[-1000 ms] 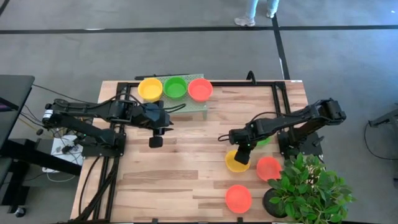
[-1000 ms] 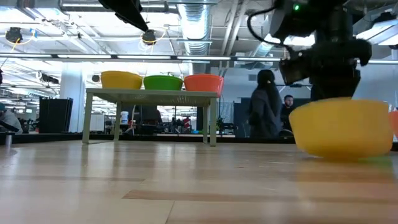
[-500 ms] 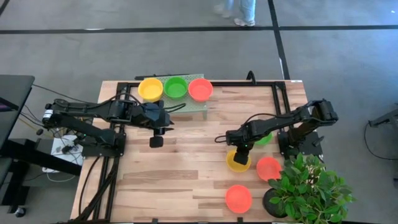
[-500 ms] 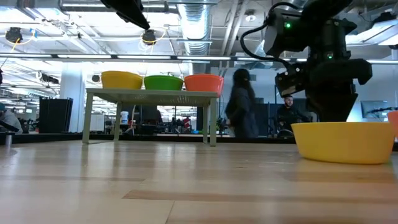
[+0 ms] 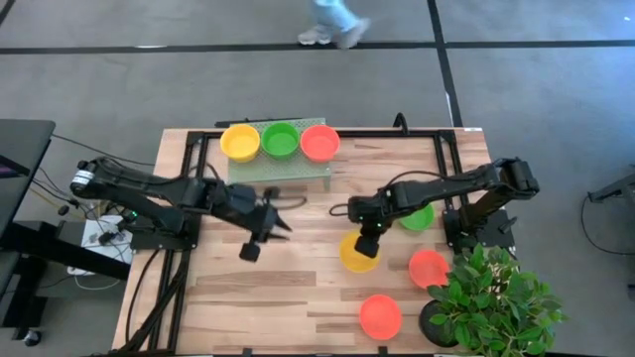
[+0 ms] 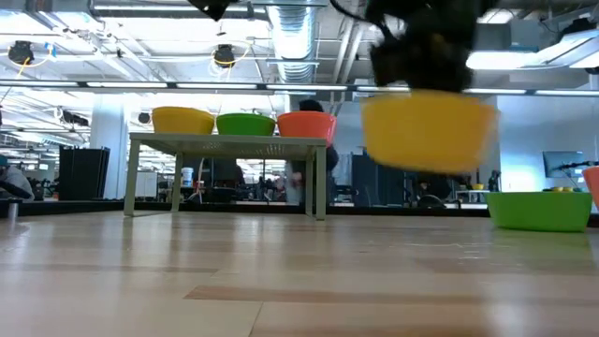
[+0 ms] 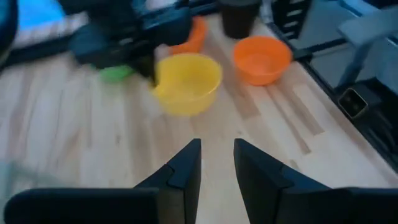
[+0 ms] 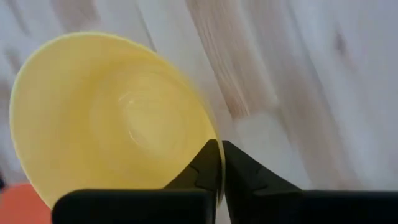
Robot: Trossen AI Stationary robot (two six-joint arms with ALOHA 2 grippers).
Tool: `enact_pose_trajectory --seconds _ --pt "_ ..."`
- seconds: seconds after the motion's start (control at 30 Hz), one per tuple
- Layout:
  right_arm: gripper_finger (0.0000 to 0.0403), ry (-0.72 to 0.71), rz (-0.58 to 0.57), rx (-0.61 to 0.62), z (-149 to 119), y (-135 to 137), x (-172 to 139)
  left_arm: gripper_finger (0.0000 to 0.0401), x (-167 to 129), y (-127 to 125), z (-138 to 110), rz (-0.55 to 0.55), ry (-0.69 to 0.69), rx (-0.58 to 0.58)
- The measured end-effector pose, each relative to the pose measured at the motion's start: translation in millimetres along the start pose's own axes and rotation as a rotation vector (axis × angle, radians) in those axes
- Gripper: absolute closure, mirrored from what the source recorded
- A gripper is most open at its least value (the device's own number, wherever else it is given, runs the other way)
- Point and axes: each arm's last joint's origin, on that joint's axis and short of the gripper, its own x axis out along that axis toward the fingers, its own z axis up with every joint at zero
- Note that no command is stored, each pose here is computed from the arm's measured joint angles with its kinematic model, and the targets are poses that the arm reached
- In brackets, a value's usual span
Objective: Pick & Place Mini bowls
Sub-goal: Stack the yellow bowl on top of the other yellow bowls on the shelf
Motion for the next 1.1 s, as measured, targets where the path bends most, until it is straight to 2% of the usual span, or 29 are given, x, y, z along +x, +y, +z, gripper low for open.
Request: enact_pose_trajectory --seconds 0.13,0.27,0.43,0.57,0.63,0.8,0.9,1.0,1.1 --pt "0.0398 -0.056 0.017 -0.058 27 7 -13 0.0304 23 -13 -7 0.000 -0.027 0.112" --pt "0.0385 -0.073 0.015 -0.086 56 11 -8 0.0294 48 -15 -16 0.045 0.055 0.145" --pt "0.0375 0.053 0.041 -0.222 85 12 20 0.0268 74 -15 -28 0.045 0.137 0.220" --pt "0.0385 0.104 0.092 -0.354 103 14 34 0.0252 87 -19 -39 0.030 0.194 0.221" --pt "0.0395 0.124 0.085 -0.359 107 10 34 0.0249 87 -23 -46 0.010 0.204 0.222" --pt "0.0395 -0.007 0.106 -0.365 123 1 21 0.0257 94 -35 -50 -0.061 0.104 0.229" --pt "0.0392 -0.083 0.121 -0.366 130 -2 14 0.0267 94 -37 -50 -0.022 0.066 0.257" --pt "0.0394 -0.080 0.117 -0.355 132 -6 14 0.0276 94 -36 -50 0.042 0.076 0.301" --pt "0.0398 -0.106 0.122 -0.363 136 -5 15 0.0284 93 -35 -48 0.062 0.069 0.336"
